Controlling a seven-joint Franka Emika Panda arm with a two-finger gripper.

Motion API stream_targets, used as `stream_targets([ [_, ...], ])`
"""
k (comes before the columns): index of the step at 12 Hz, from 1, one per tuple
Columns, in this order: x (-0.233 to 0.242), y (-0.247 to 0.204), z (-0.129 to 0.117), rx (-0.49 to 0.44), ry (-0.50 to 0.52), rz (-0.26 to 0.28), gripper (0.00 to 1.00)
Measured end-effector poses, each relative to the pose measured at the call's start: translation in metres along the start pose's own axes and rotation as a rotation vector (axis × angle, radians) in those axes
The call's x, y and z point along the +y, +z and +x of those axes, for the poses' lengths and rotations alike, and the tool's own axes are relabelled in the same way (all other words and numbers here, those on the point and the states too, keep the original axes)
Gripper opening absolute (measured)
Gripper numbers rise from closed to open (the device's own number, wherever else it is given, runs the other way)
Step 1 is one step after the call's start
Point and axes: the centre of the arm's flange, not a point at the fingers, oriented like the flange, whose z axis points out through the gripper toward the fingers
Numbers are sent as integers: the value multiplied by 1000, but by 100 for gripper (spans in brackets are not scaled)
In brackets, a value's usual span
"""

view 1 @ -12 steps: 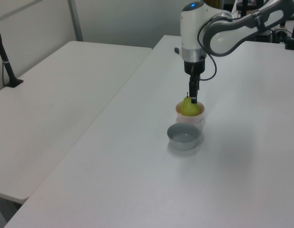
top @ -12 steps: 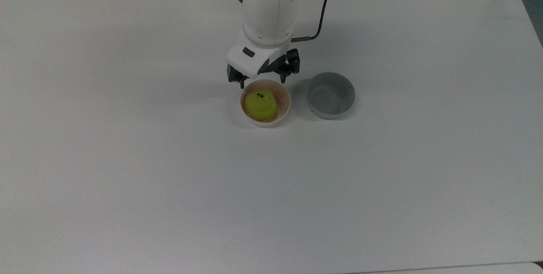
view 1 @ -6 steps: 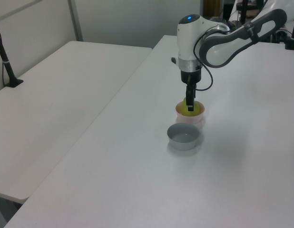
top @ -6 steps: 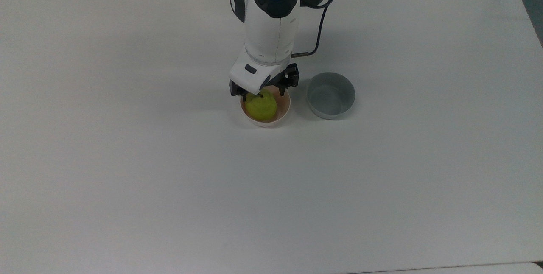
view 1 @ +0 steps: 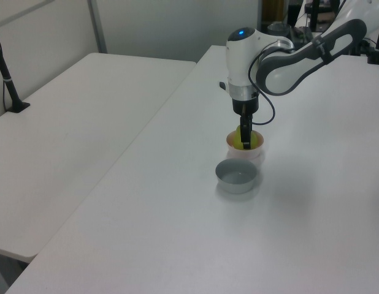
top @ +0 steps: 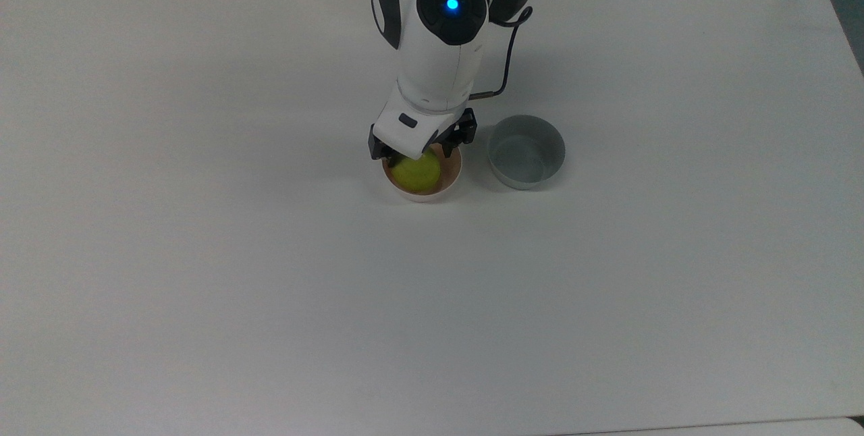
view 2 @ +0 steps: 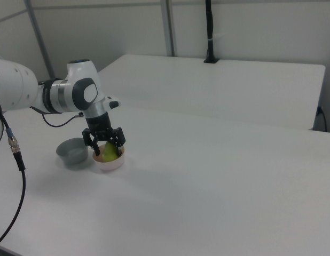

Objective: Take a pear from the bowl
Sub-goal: 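Close the gripper around the pear's body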

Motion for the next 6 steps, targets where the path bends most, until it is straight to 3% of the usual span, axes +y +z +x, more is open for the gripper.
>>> stream_targets([
  [6, 1, 5, 3, 10, -3, -2, 89],
])
